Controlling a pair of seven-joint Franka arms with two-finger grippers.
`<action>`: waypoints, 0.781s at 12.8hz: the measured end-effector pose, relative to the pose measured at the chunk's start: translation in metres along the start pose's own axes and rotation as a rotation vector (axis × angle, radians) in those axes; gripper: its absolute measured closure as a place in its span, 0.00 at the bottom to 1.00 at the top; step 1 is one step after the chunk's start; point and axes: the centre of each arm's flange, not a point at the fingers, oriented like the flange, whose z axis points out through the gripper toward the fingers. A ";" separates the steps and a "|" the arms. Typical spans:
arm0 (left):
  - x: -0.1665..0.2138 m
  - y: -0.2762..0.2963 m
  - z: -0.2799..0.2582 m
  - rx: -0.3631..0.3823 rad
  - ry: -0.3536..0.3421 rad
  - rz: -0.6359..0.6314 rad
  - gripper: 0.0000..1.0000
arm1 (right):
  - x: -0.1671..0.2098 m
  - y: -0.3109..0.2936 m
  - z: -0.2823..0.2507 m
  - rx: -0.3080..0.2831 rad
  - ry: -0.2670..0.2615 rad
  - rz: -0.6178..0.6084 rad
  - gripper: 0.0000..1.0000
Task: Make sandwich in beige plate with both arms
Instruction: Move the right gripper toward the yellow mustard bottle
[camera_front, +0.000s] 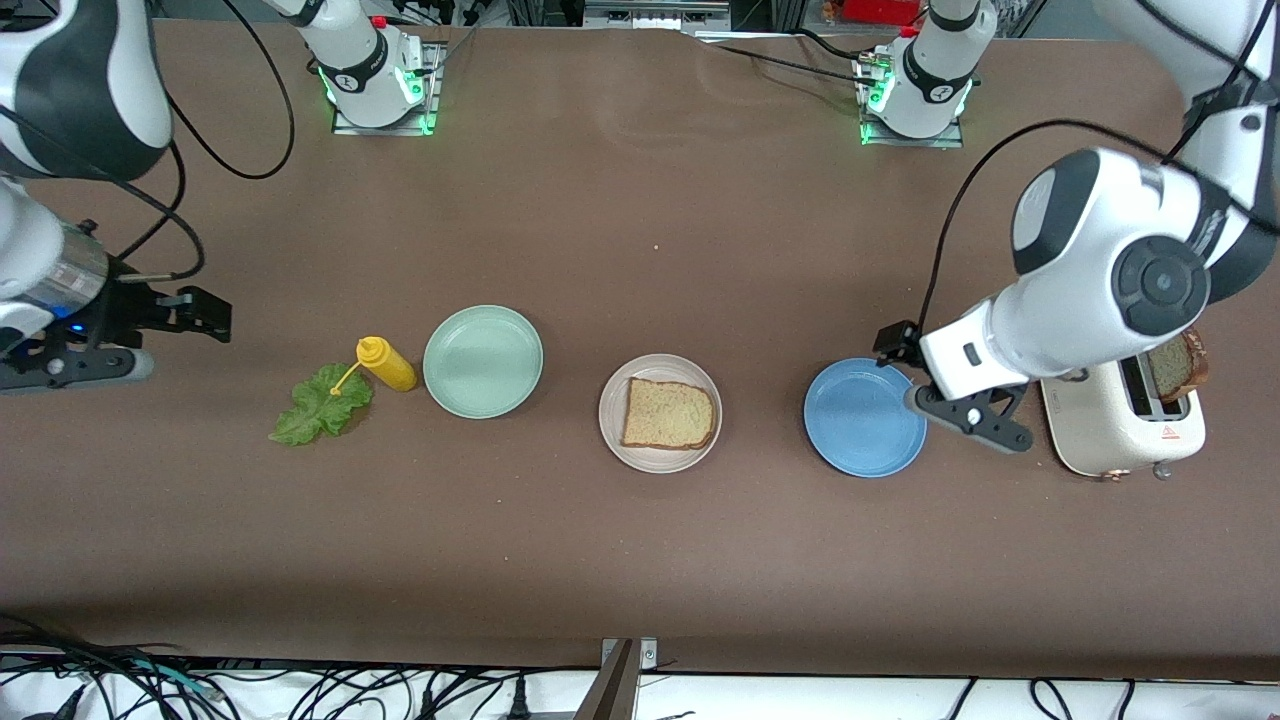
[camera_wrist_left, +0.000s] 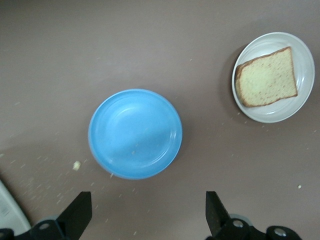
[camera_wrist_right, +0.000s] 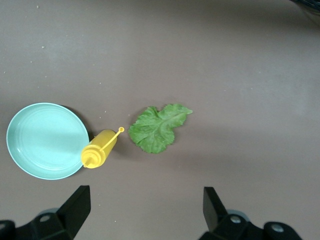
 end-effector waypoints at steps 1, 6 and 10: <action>-0.010 0.000 -0.015 0.032 -0.011 -0.009 0.00 | 0.001 -0.004 0.001 0.004 -0.001 -0.006 0.00; -0.056 -0.028 -0.089 0.090 -0.024 -0.096 0.00 | 0.003 -0.042 -0.002 0.009 0.004 -0.234 0.00; -0.100 -0.056 -0.136 0.114 -0.006 -0.181 0.00 | 0.006 -0.012 0.011 0.066 0.016 -0.504 0.00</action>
